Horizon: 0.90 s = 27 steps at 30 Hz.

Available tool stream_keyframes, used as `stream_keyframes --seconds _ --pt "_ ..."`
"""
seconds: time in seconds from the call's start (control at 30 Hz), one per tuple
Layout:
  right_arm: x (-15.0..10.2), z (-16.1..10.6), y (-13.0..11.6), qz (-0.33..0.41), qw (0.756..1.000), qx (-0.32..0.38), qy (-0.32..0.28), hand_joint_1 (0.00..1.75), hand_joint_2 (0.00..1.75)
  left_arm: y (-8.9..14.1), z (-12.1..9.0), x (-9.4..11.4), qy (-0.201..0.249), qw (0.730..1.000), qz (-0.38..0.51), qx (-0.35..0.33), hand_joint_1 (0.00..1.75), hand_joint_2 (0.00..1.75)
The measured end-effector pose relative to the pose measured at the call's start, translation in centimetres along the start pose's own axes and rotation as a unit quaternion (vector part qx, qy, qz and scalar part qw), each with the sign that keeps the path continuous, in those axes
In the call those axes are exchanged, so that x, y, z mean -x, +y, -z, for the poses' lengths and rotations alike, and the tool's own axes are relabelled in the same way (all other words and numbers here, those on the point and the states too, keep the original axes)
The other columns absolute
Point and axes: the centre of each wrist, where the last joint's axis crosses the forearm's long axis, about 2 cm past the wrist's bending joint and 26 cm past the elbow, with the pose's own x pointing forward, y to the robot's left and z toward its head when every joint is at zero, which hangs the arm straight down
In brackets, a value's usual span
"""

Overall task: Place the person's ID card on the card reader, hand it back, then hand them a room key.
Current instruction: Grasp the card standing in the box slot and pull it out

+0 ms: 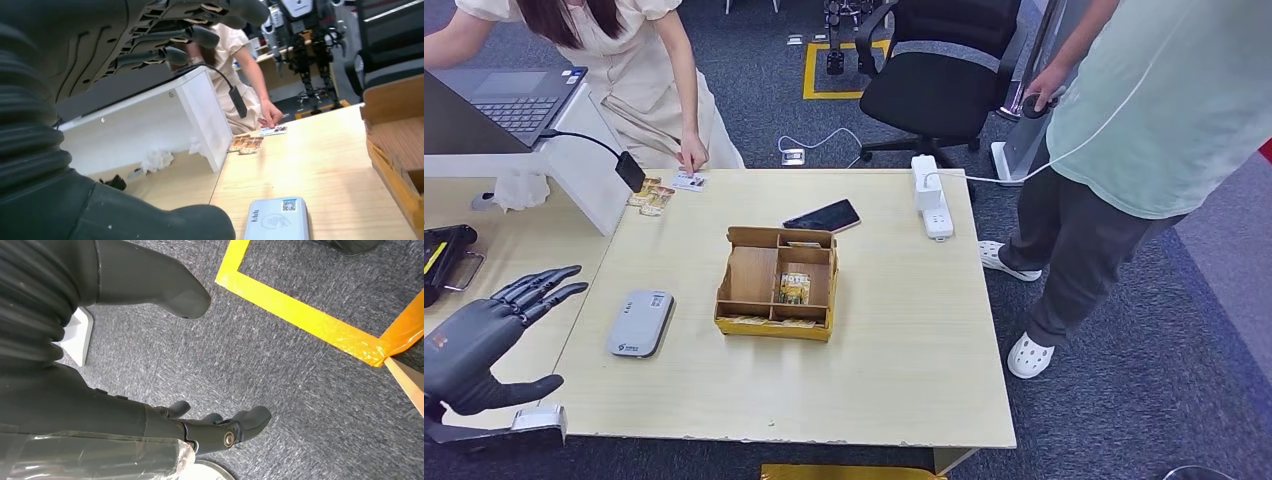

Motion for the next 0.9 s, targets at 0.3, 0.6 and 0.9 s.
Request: stream_keyframes --seconds 0.3,0.6,0.9 --pt "-0.3 0.2 -0.3 -0.001 1.000 -0.003 -0.002 0.00 1.75 2.4 0.9 -0.1 -0.049 0.996 0.016 0.068 0.00 1.75" --pt "-0.7 0.5 -0.6 -0.004 1.000 -0.001 -0.006 0.00 1.75 2.5 3.0 -0.6 -0.076 0.993 0.047 0.077 0.00 1.75" --pt "-1.1 0.6 -0.7 0.004 1.000 0.004 0.001 0.00 1.75 -5.4 11.0 -5.7 -0.126 0.990 0.047 0.034 0.00 1.75"
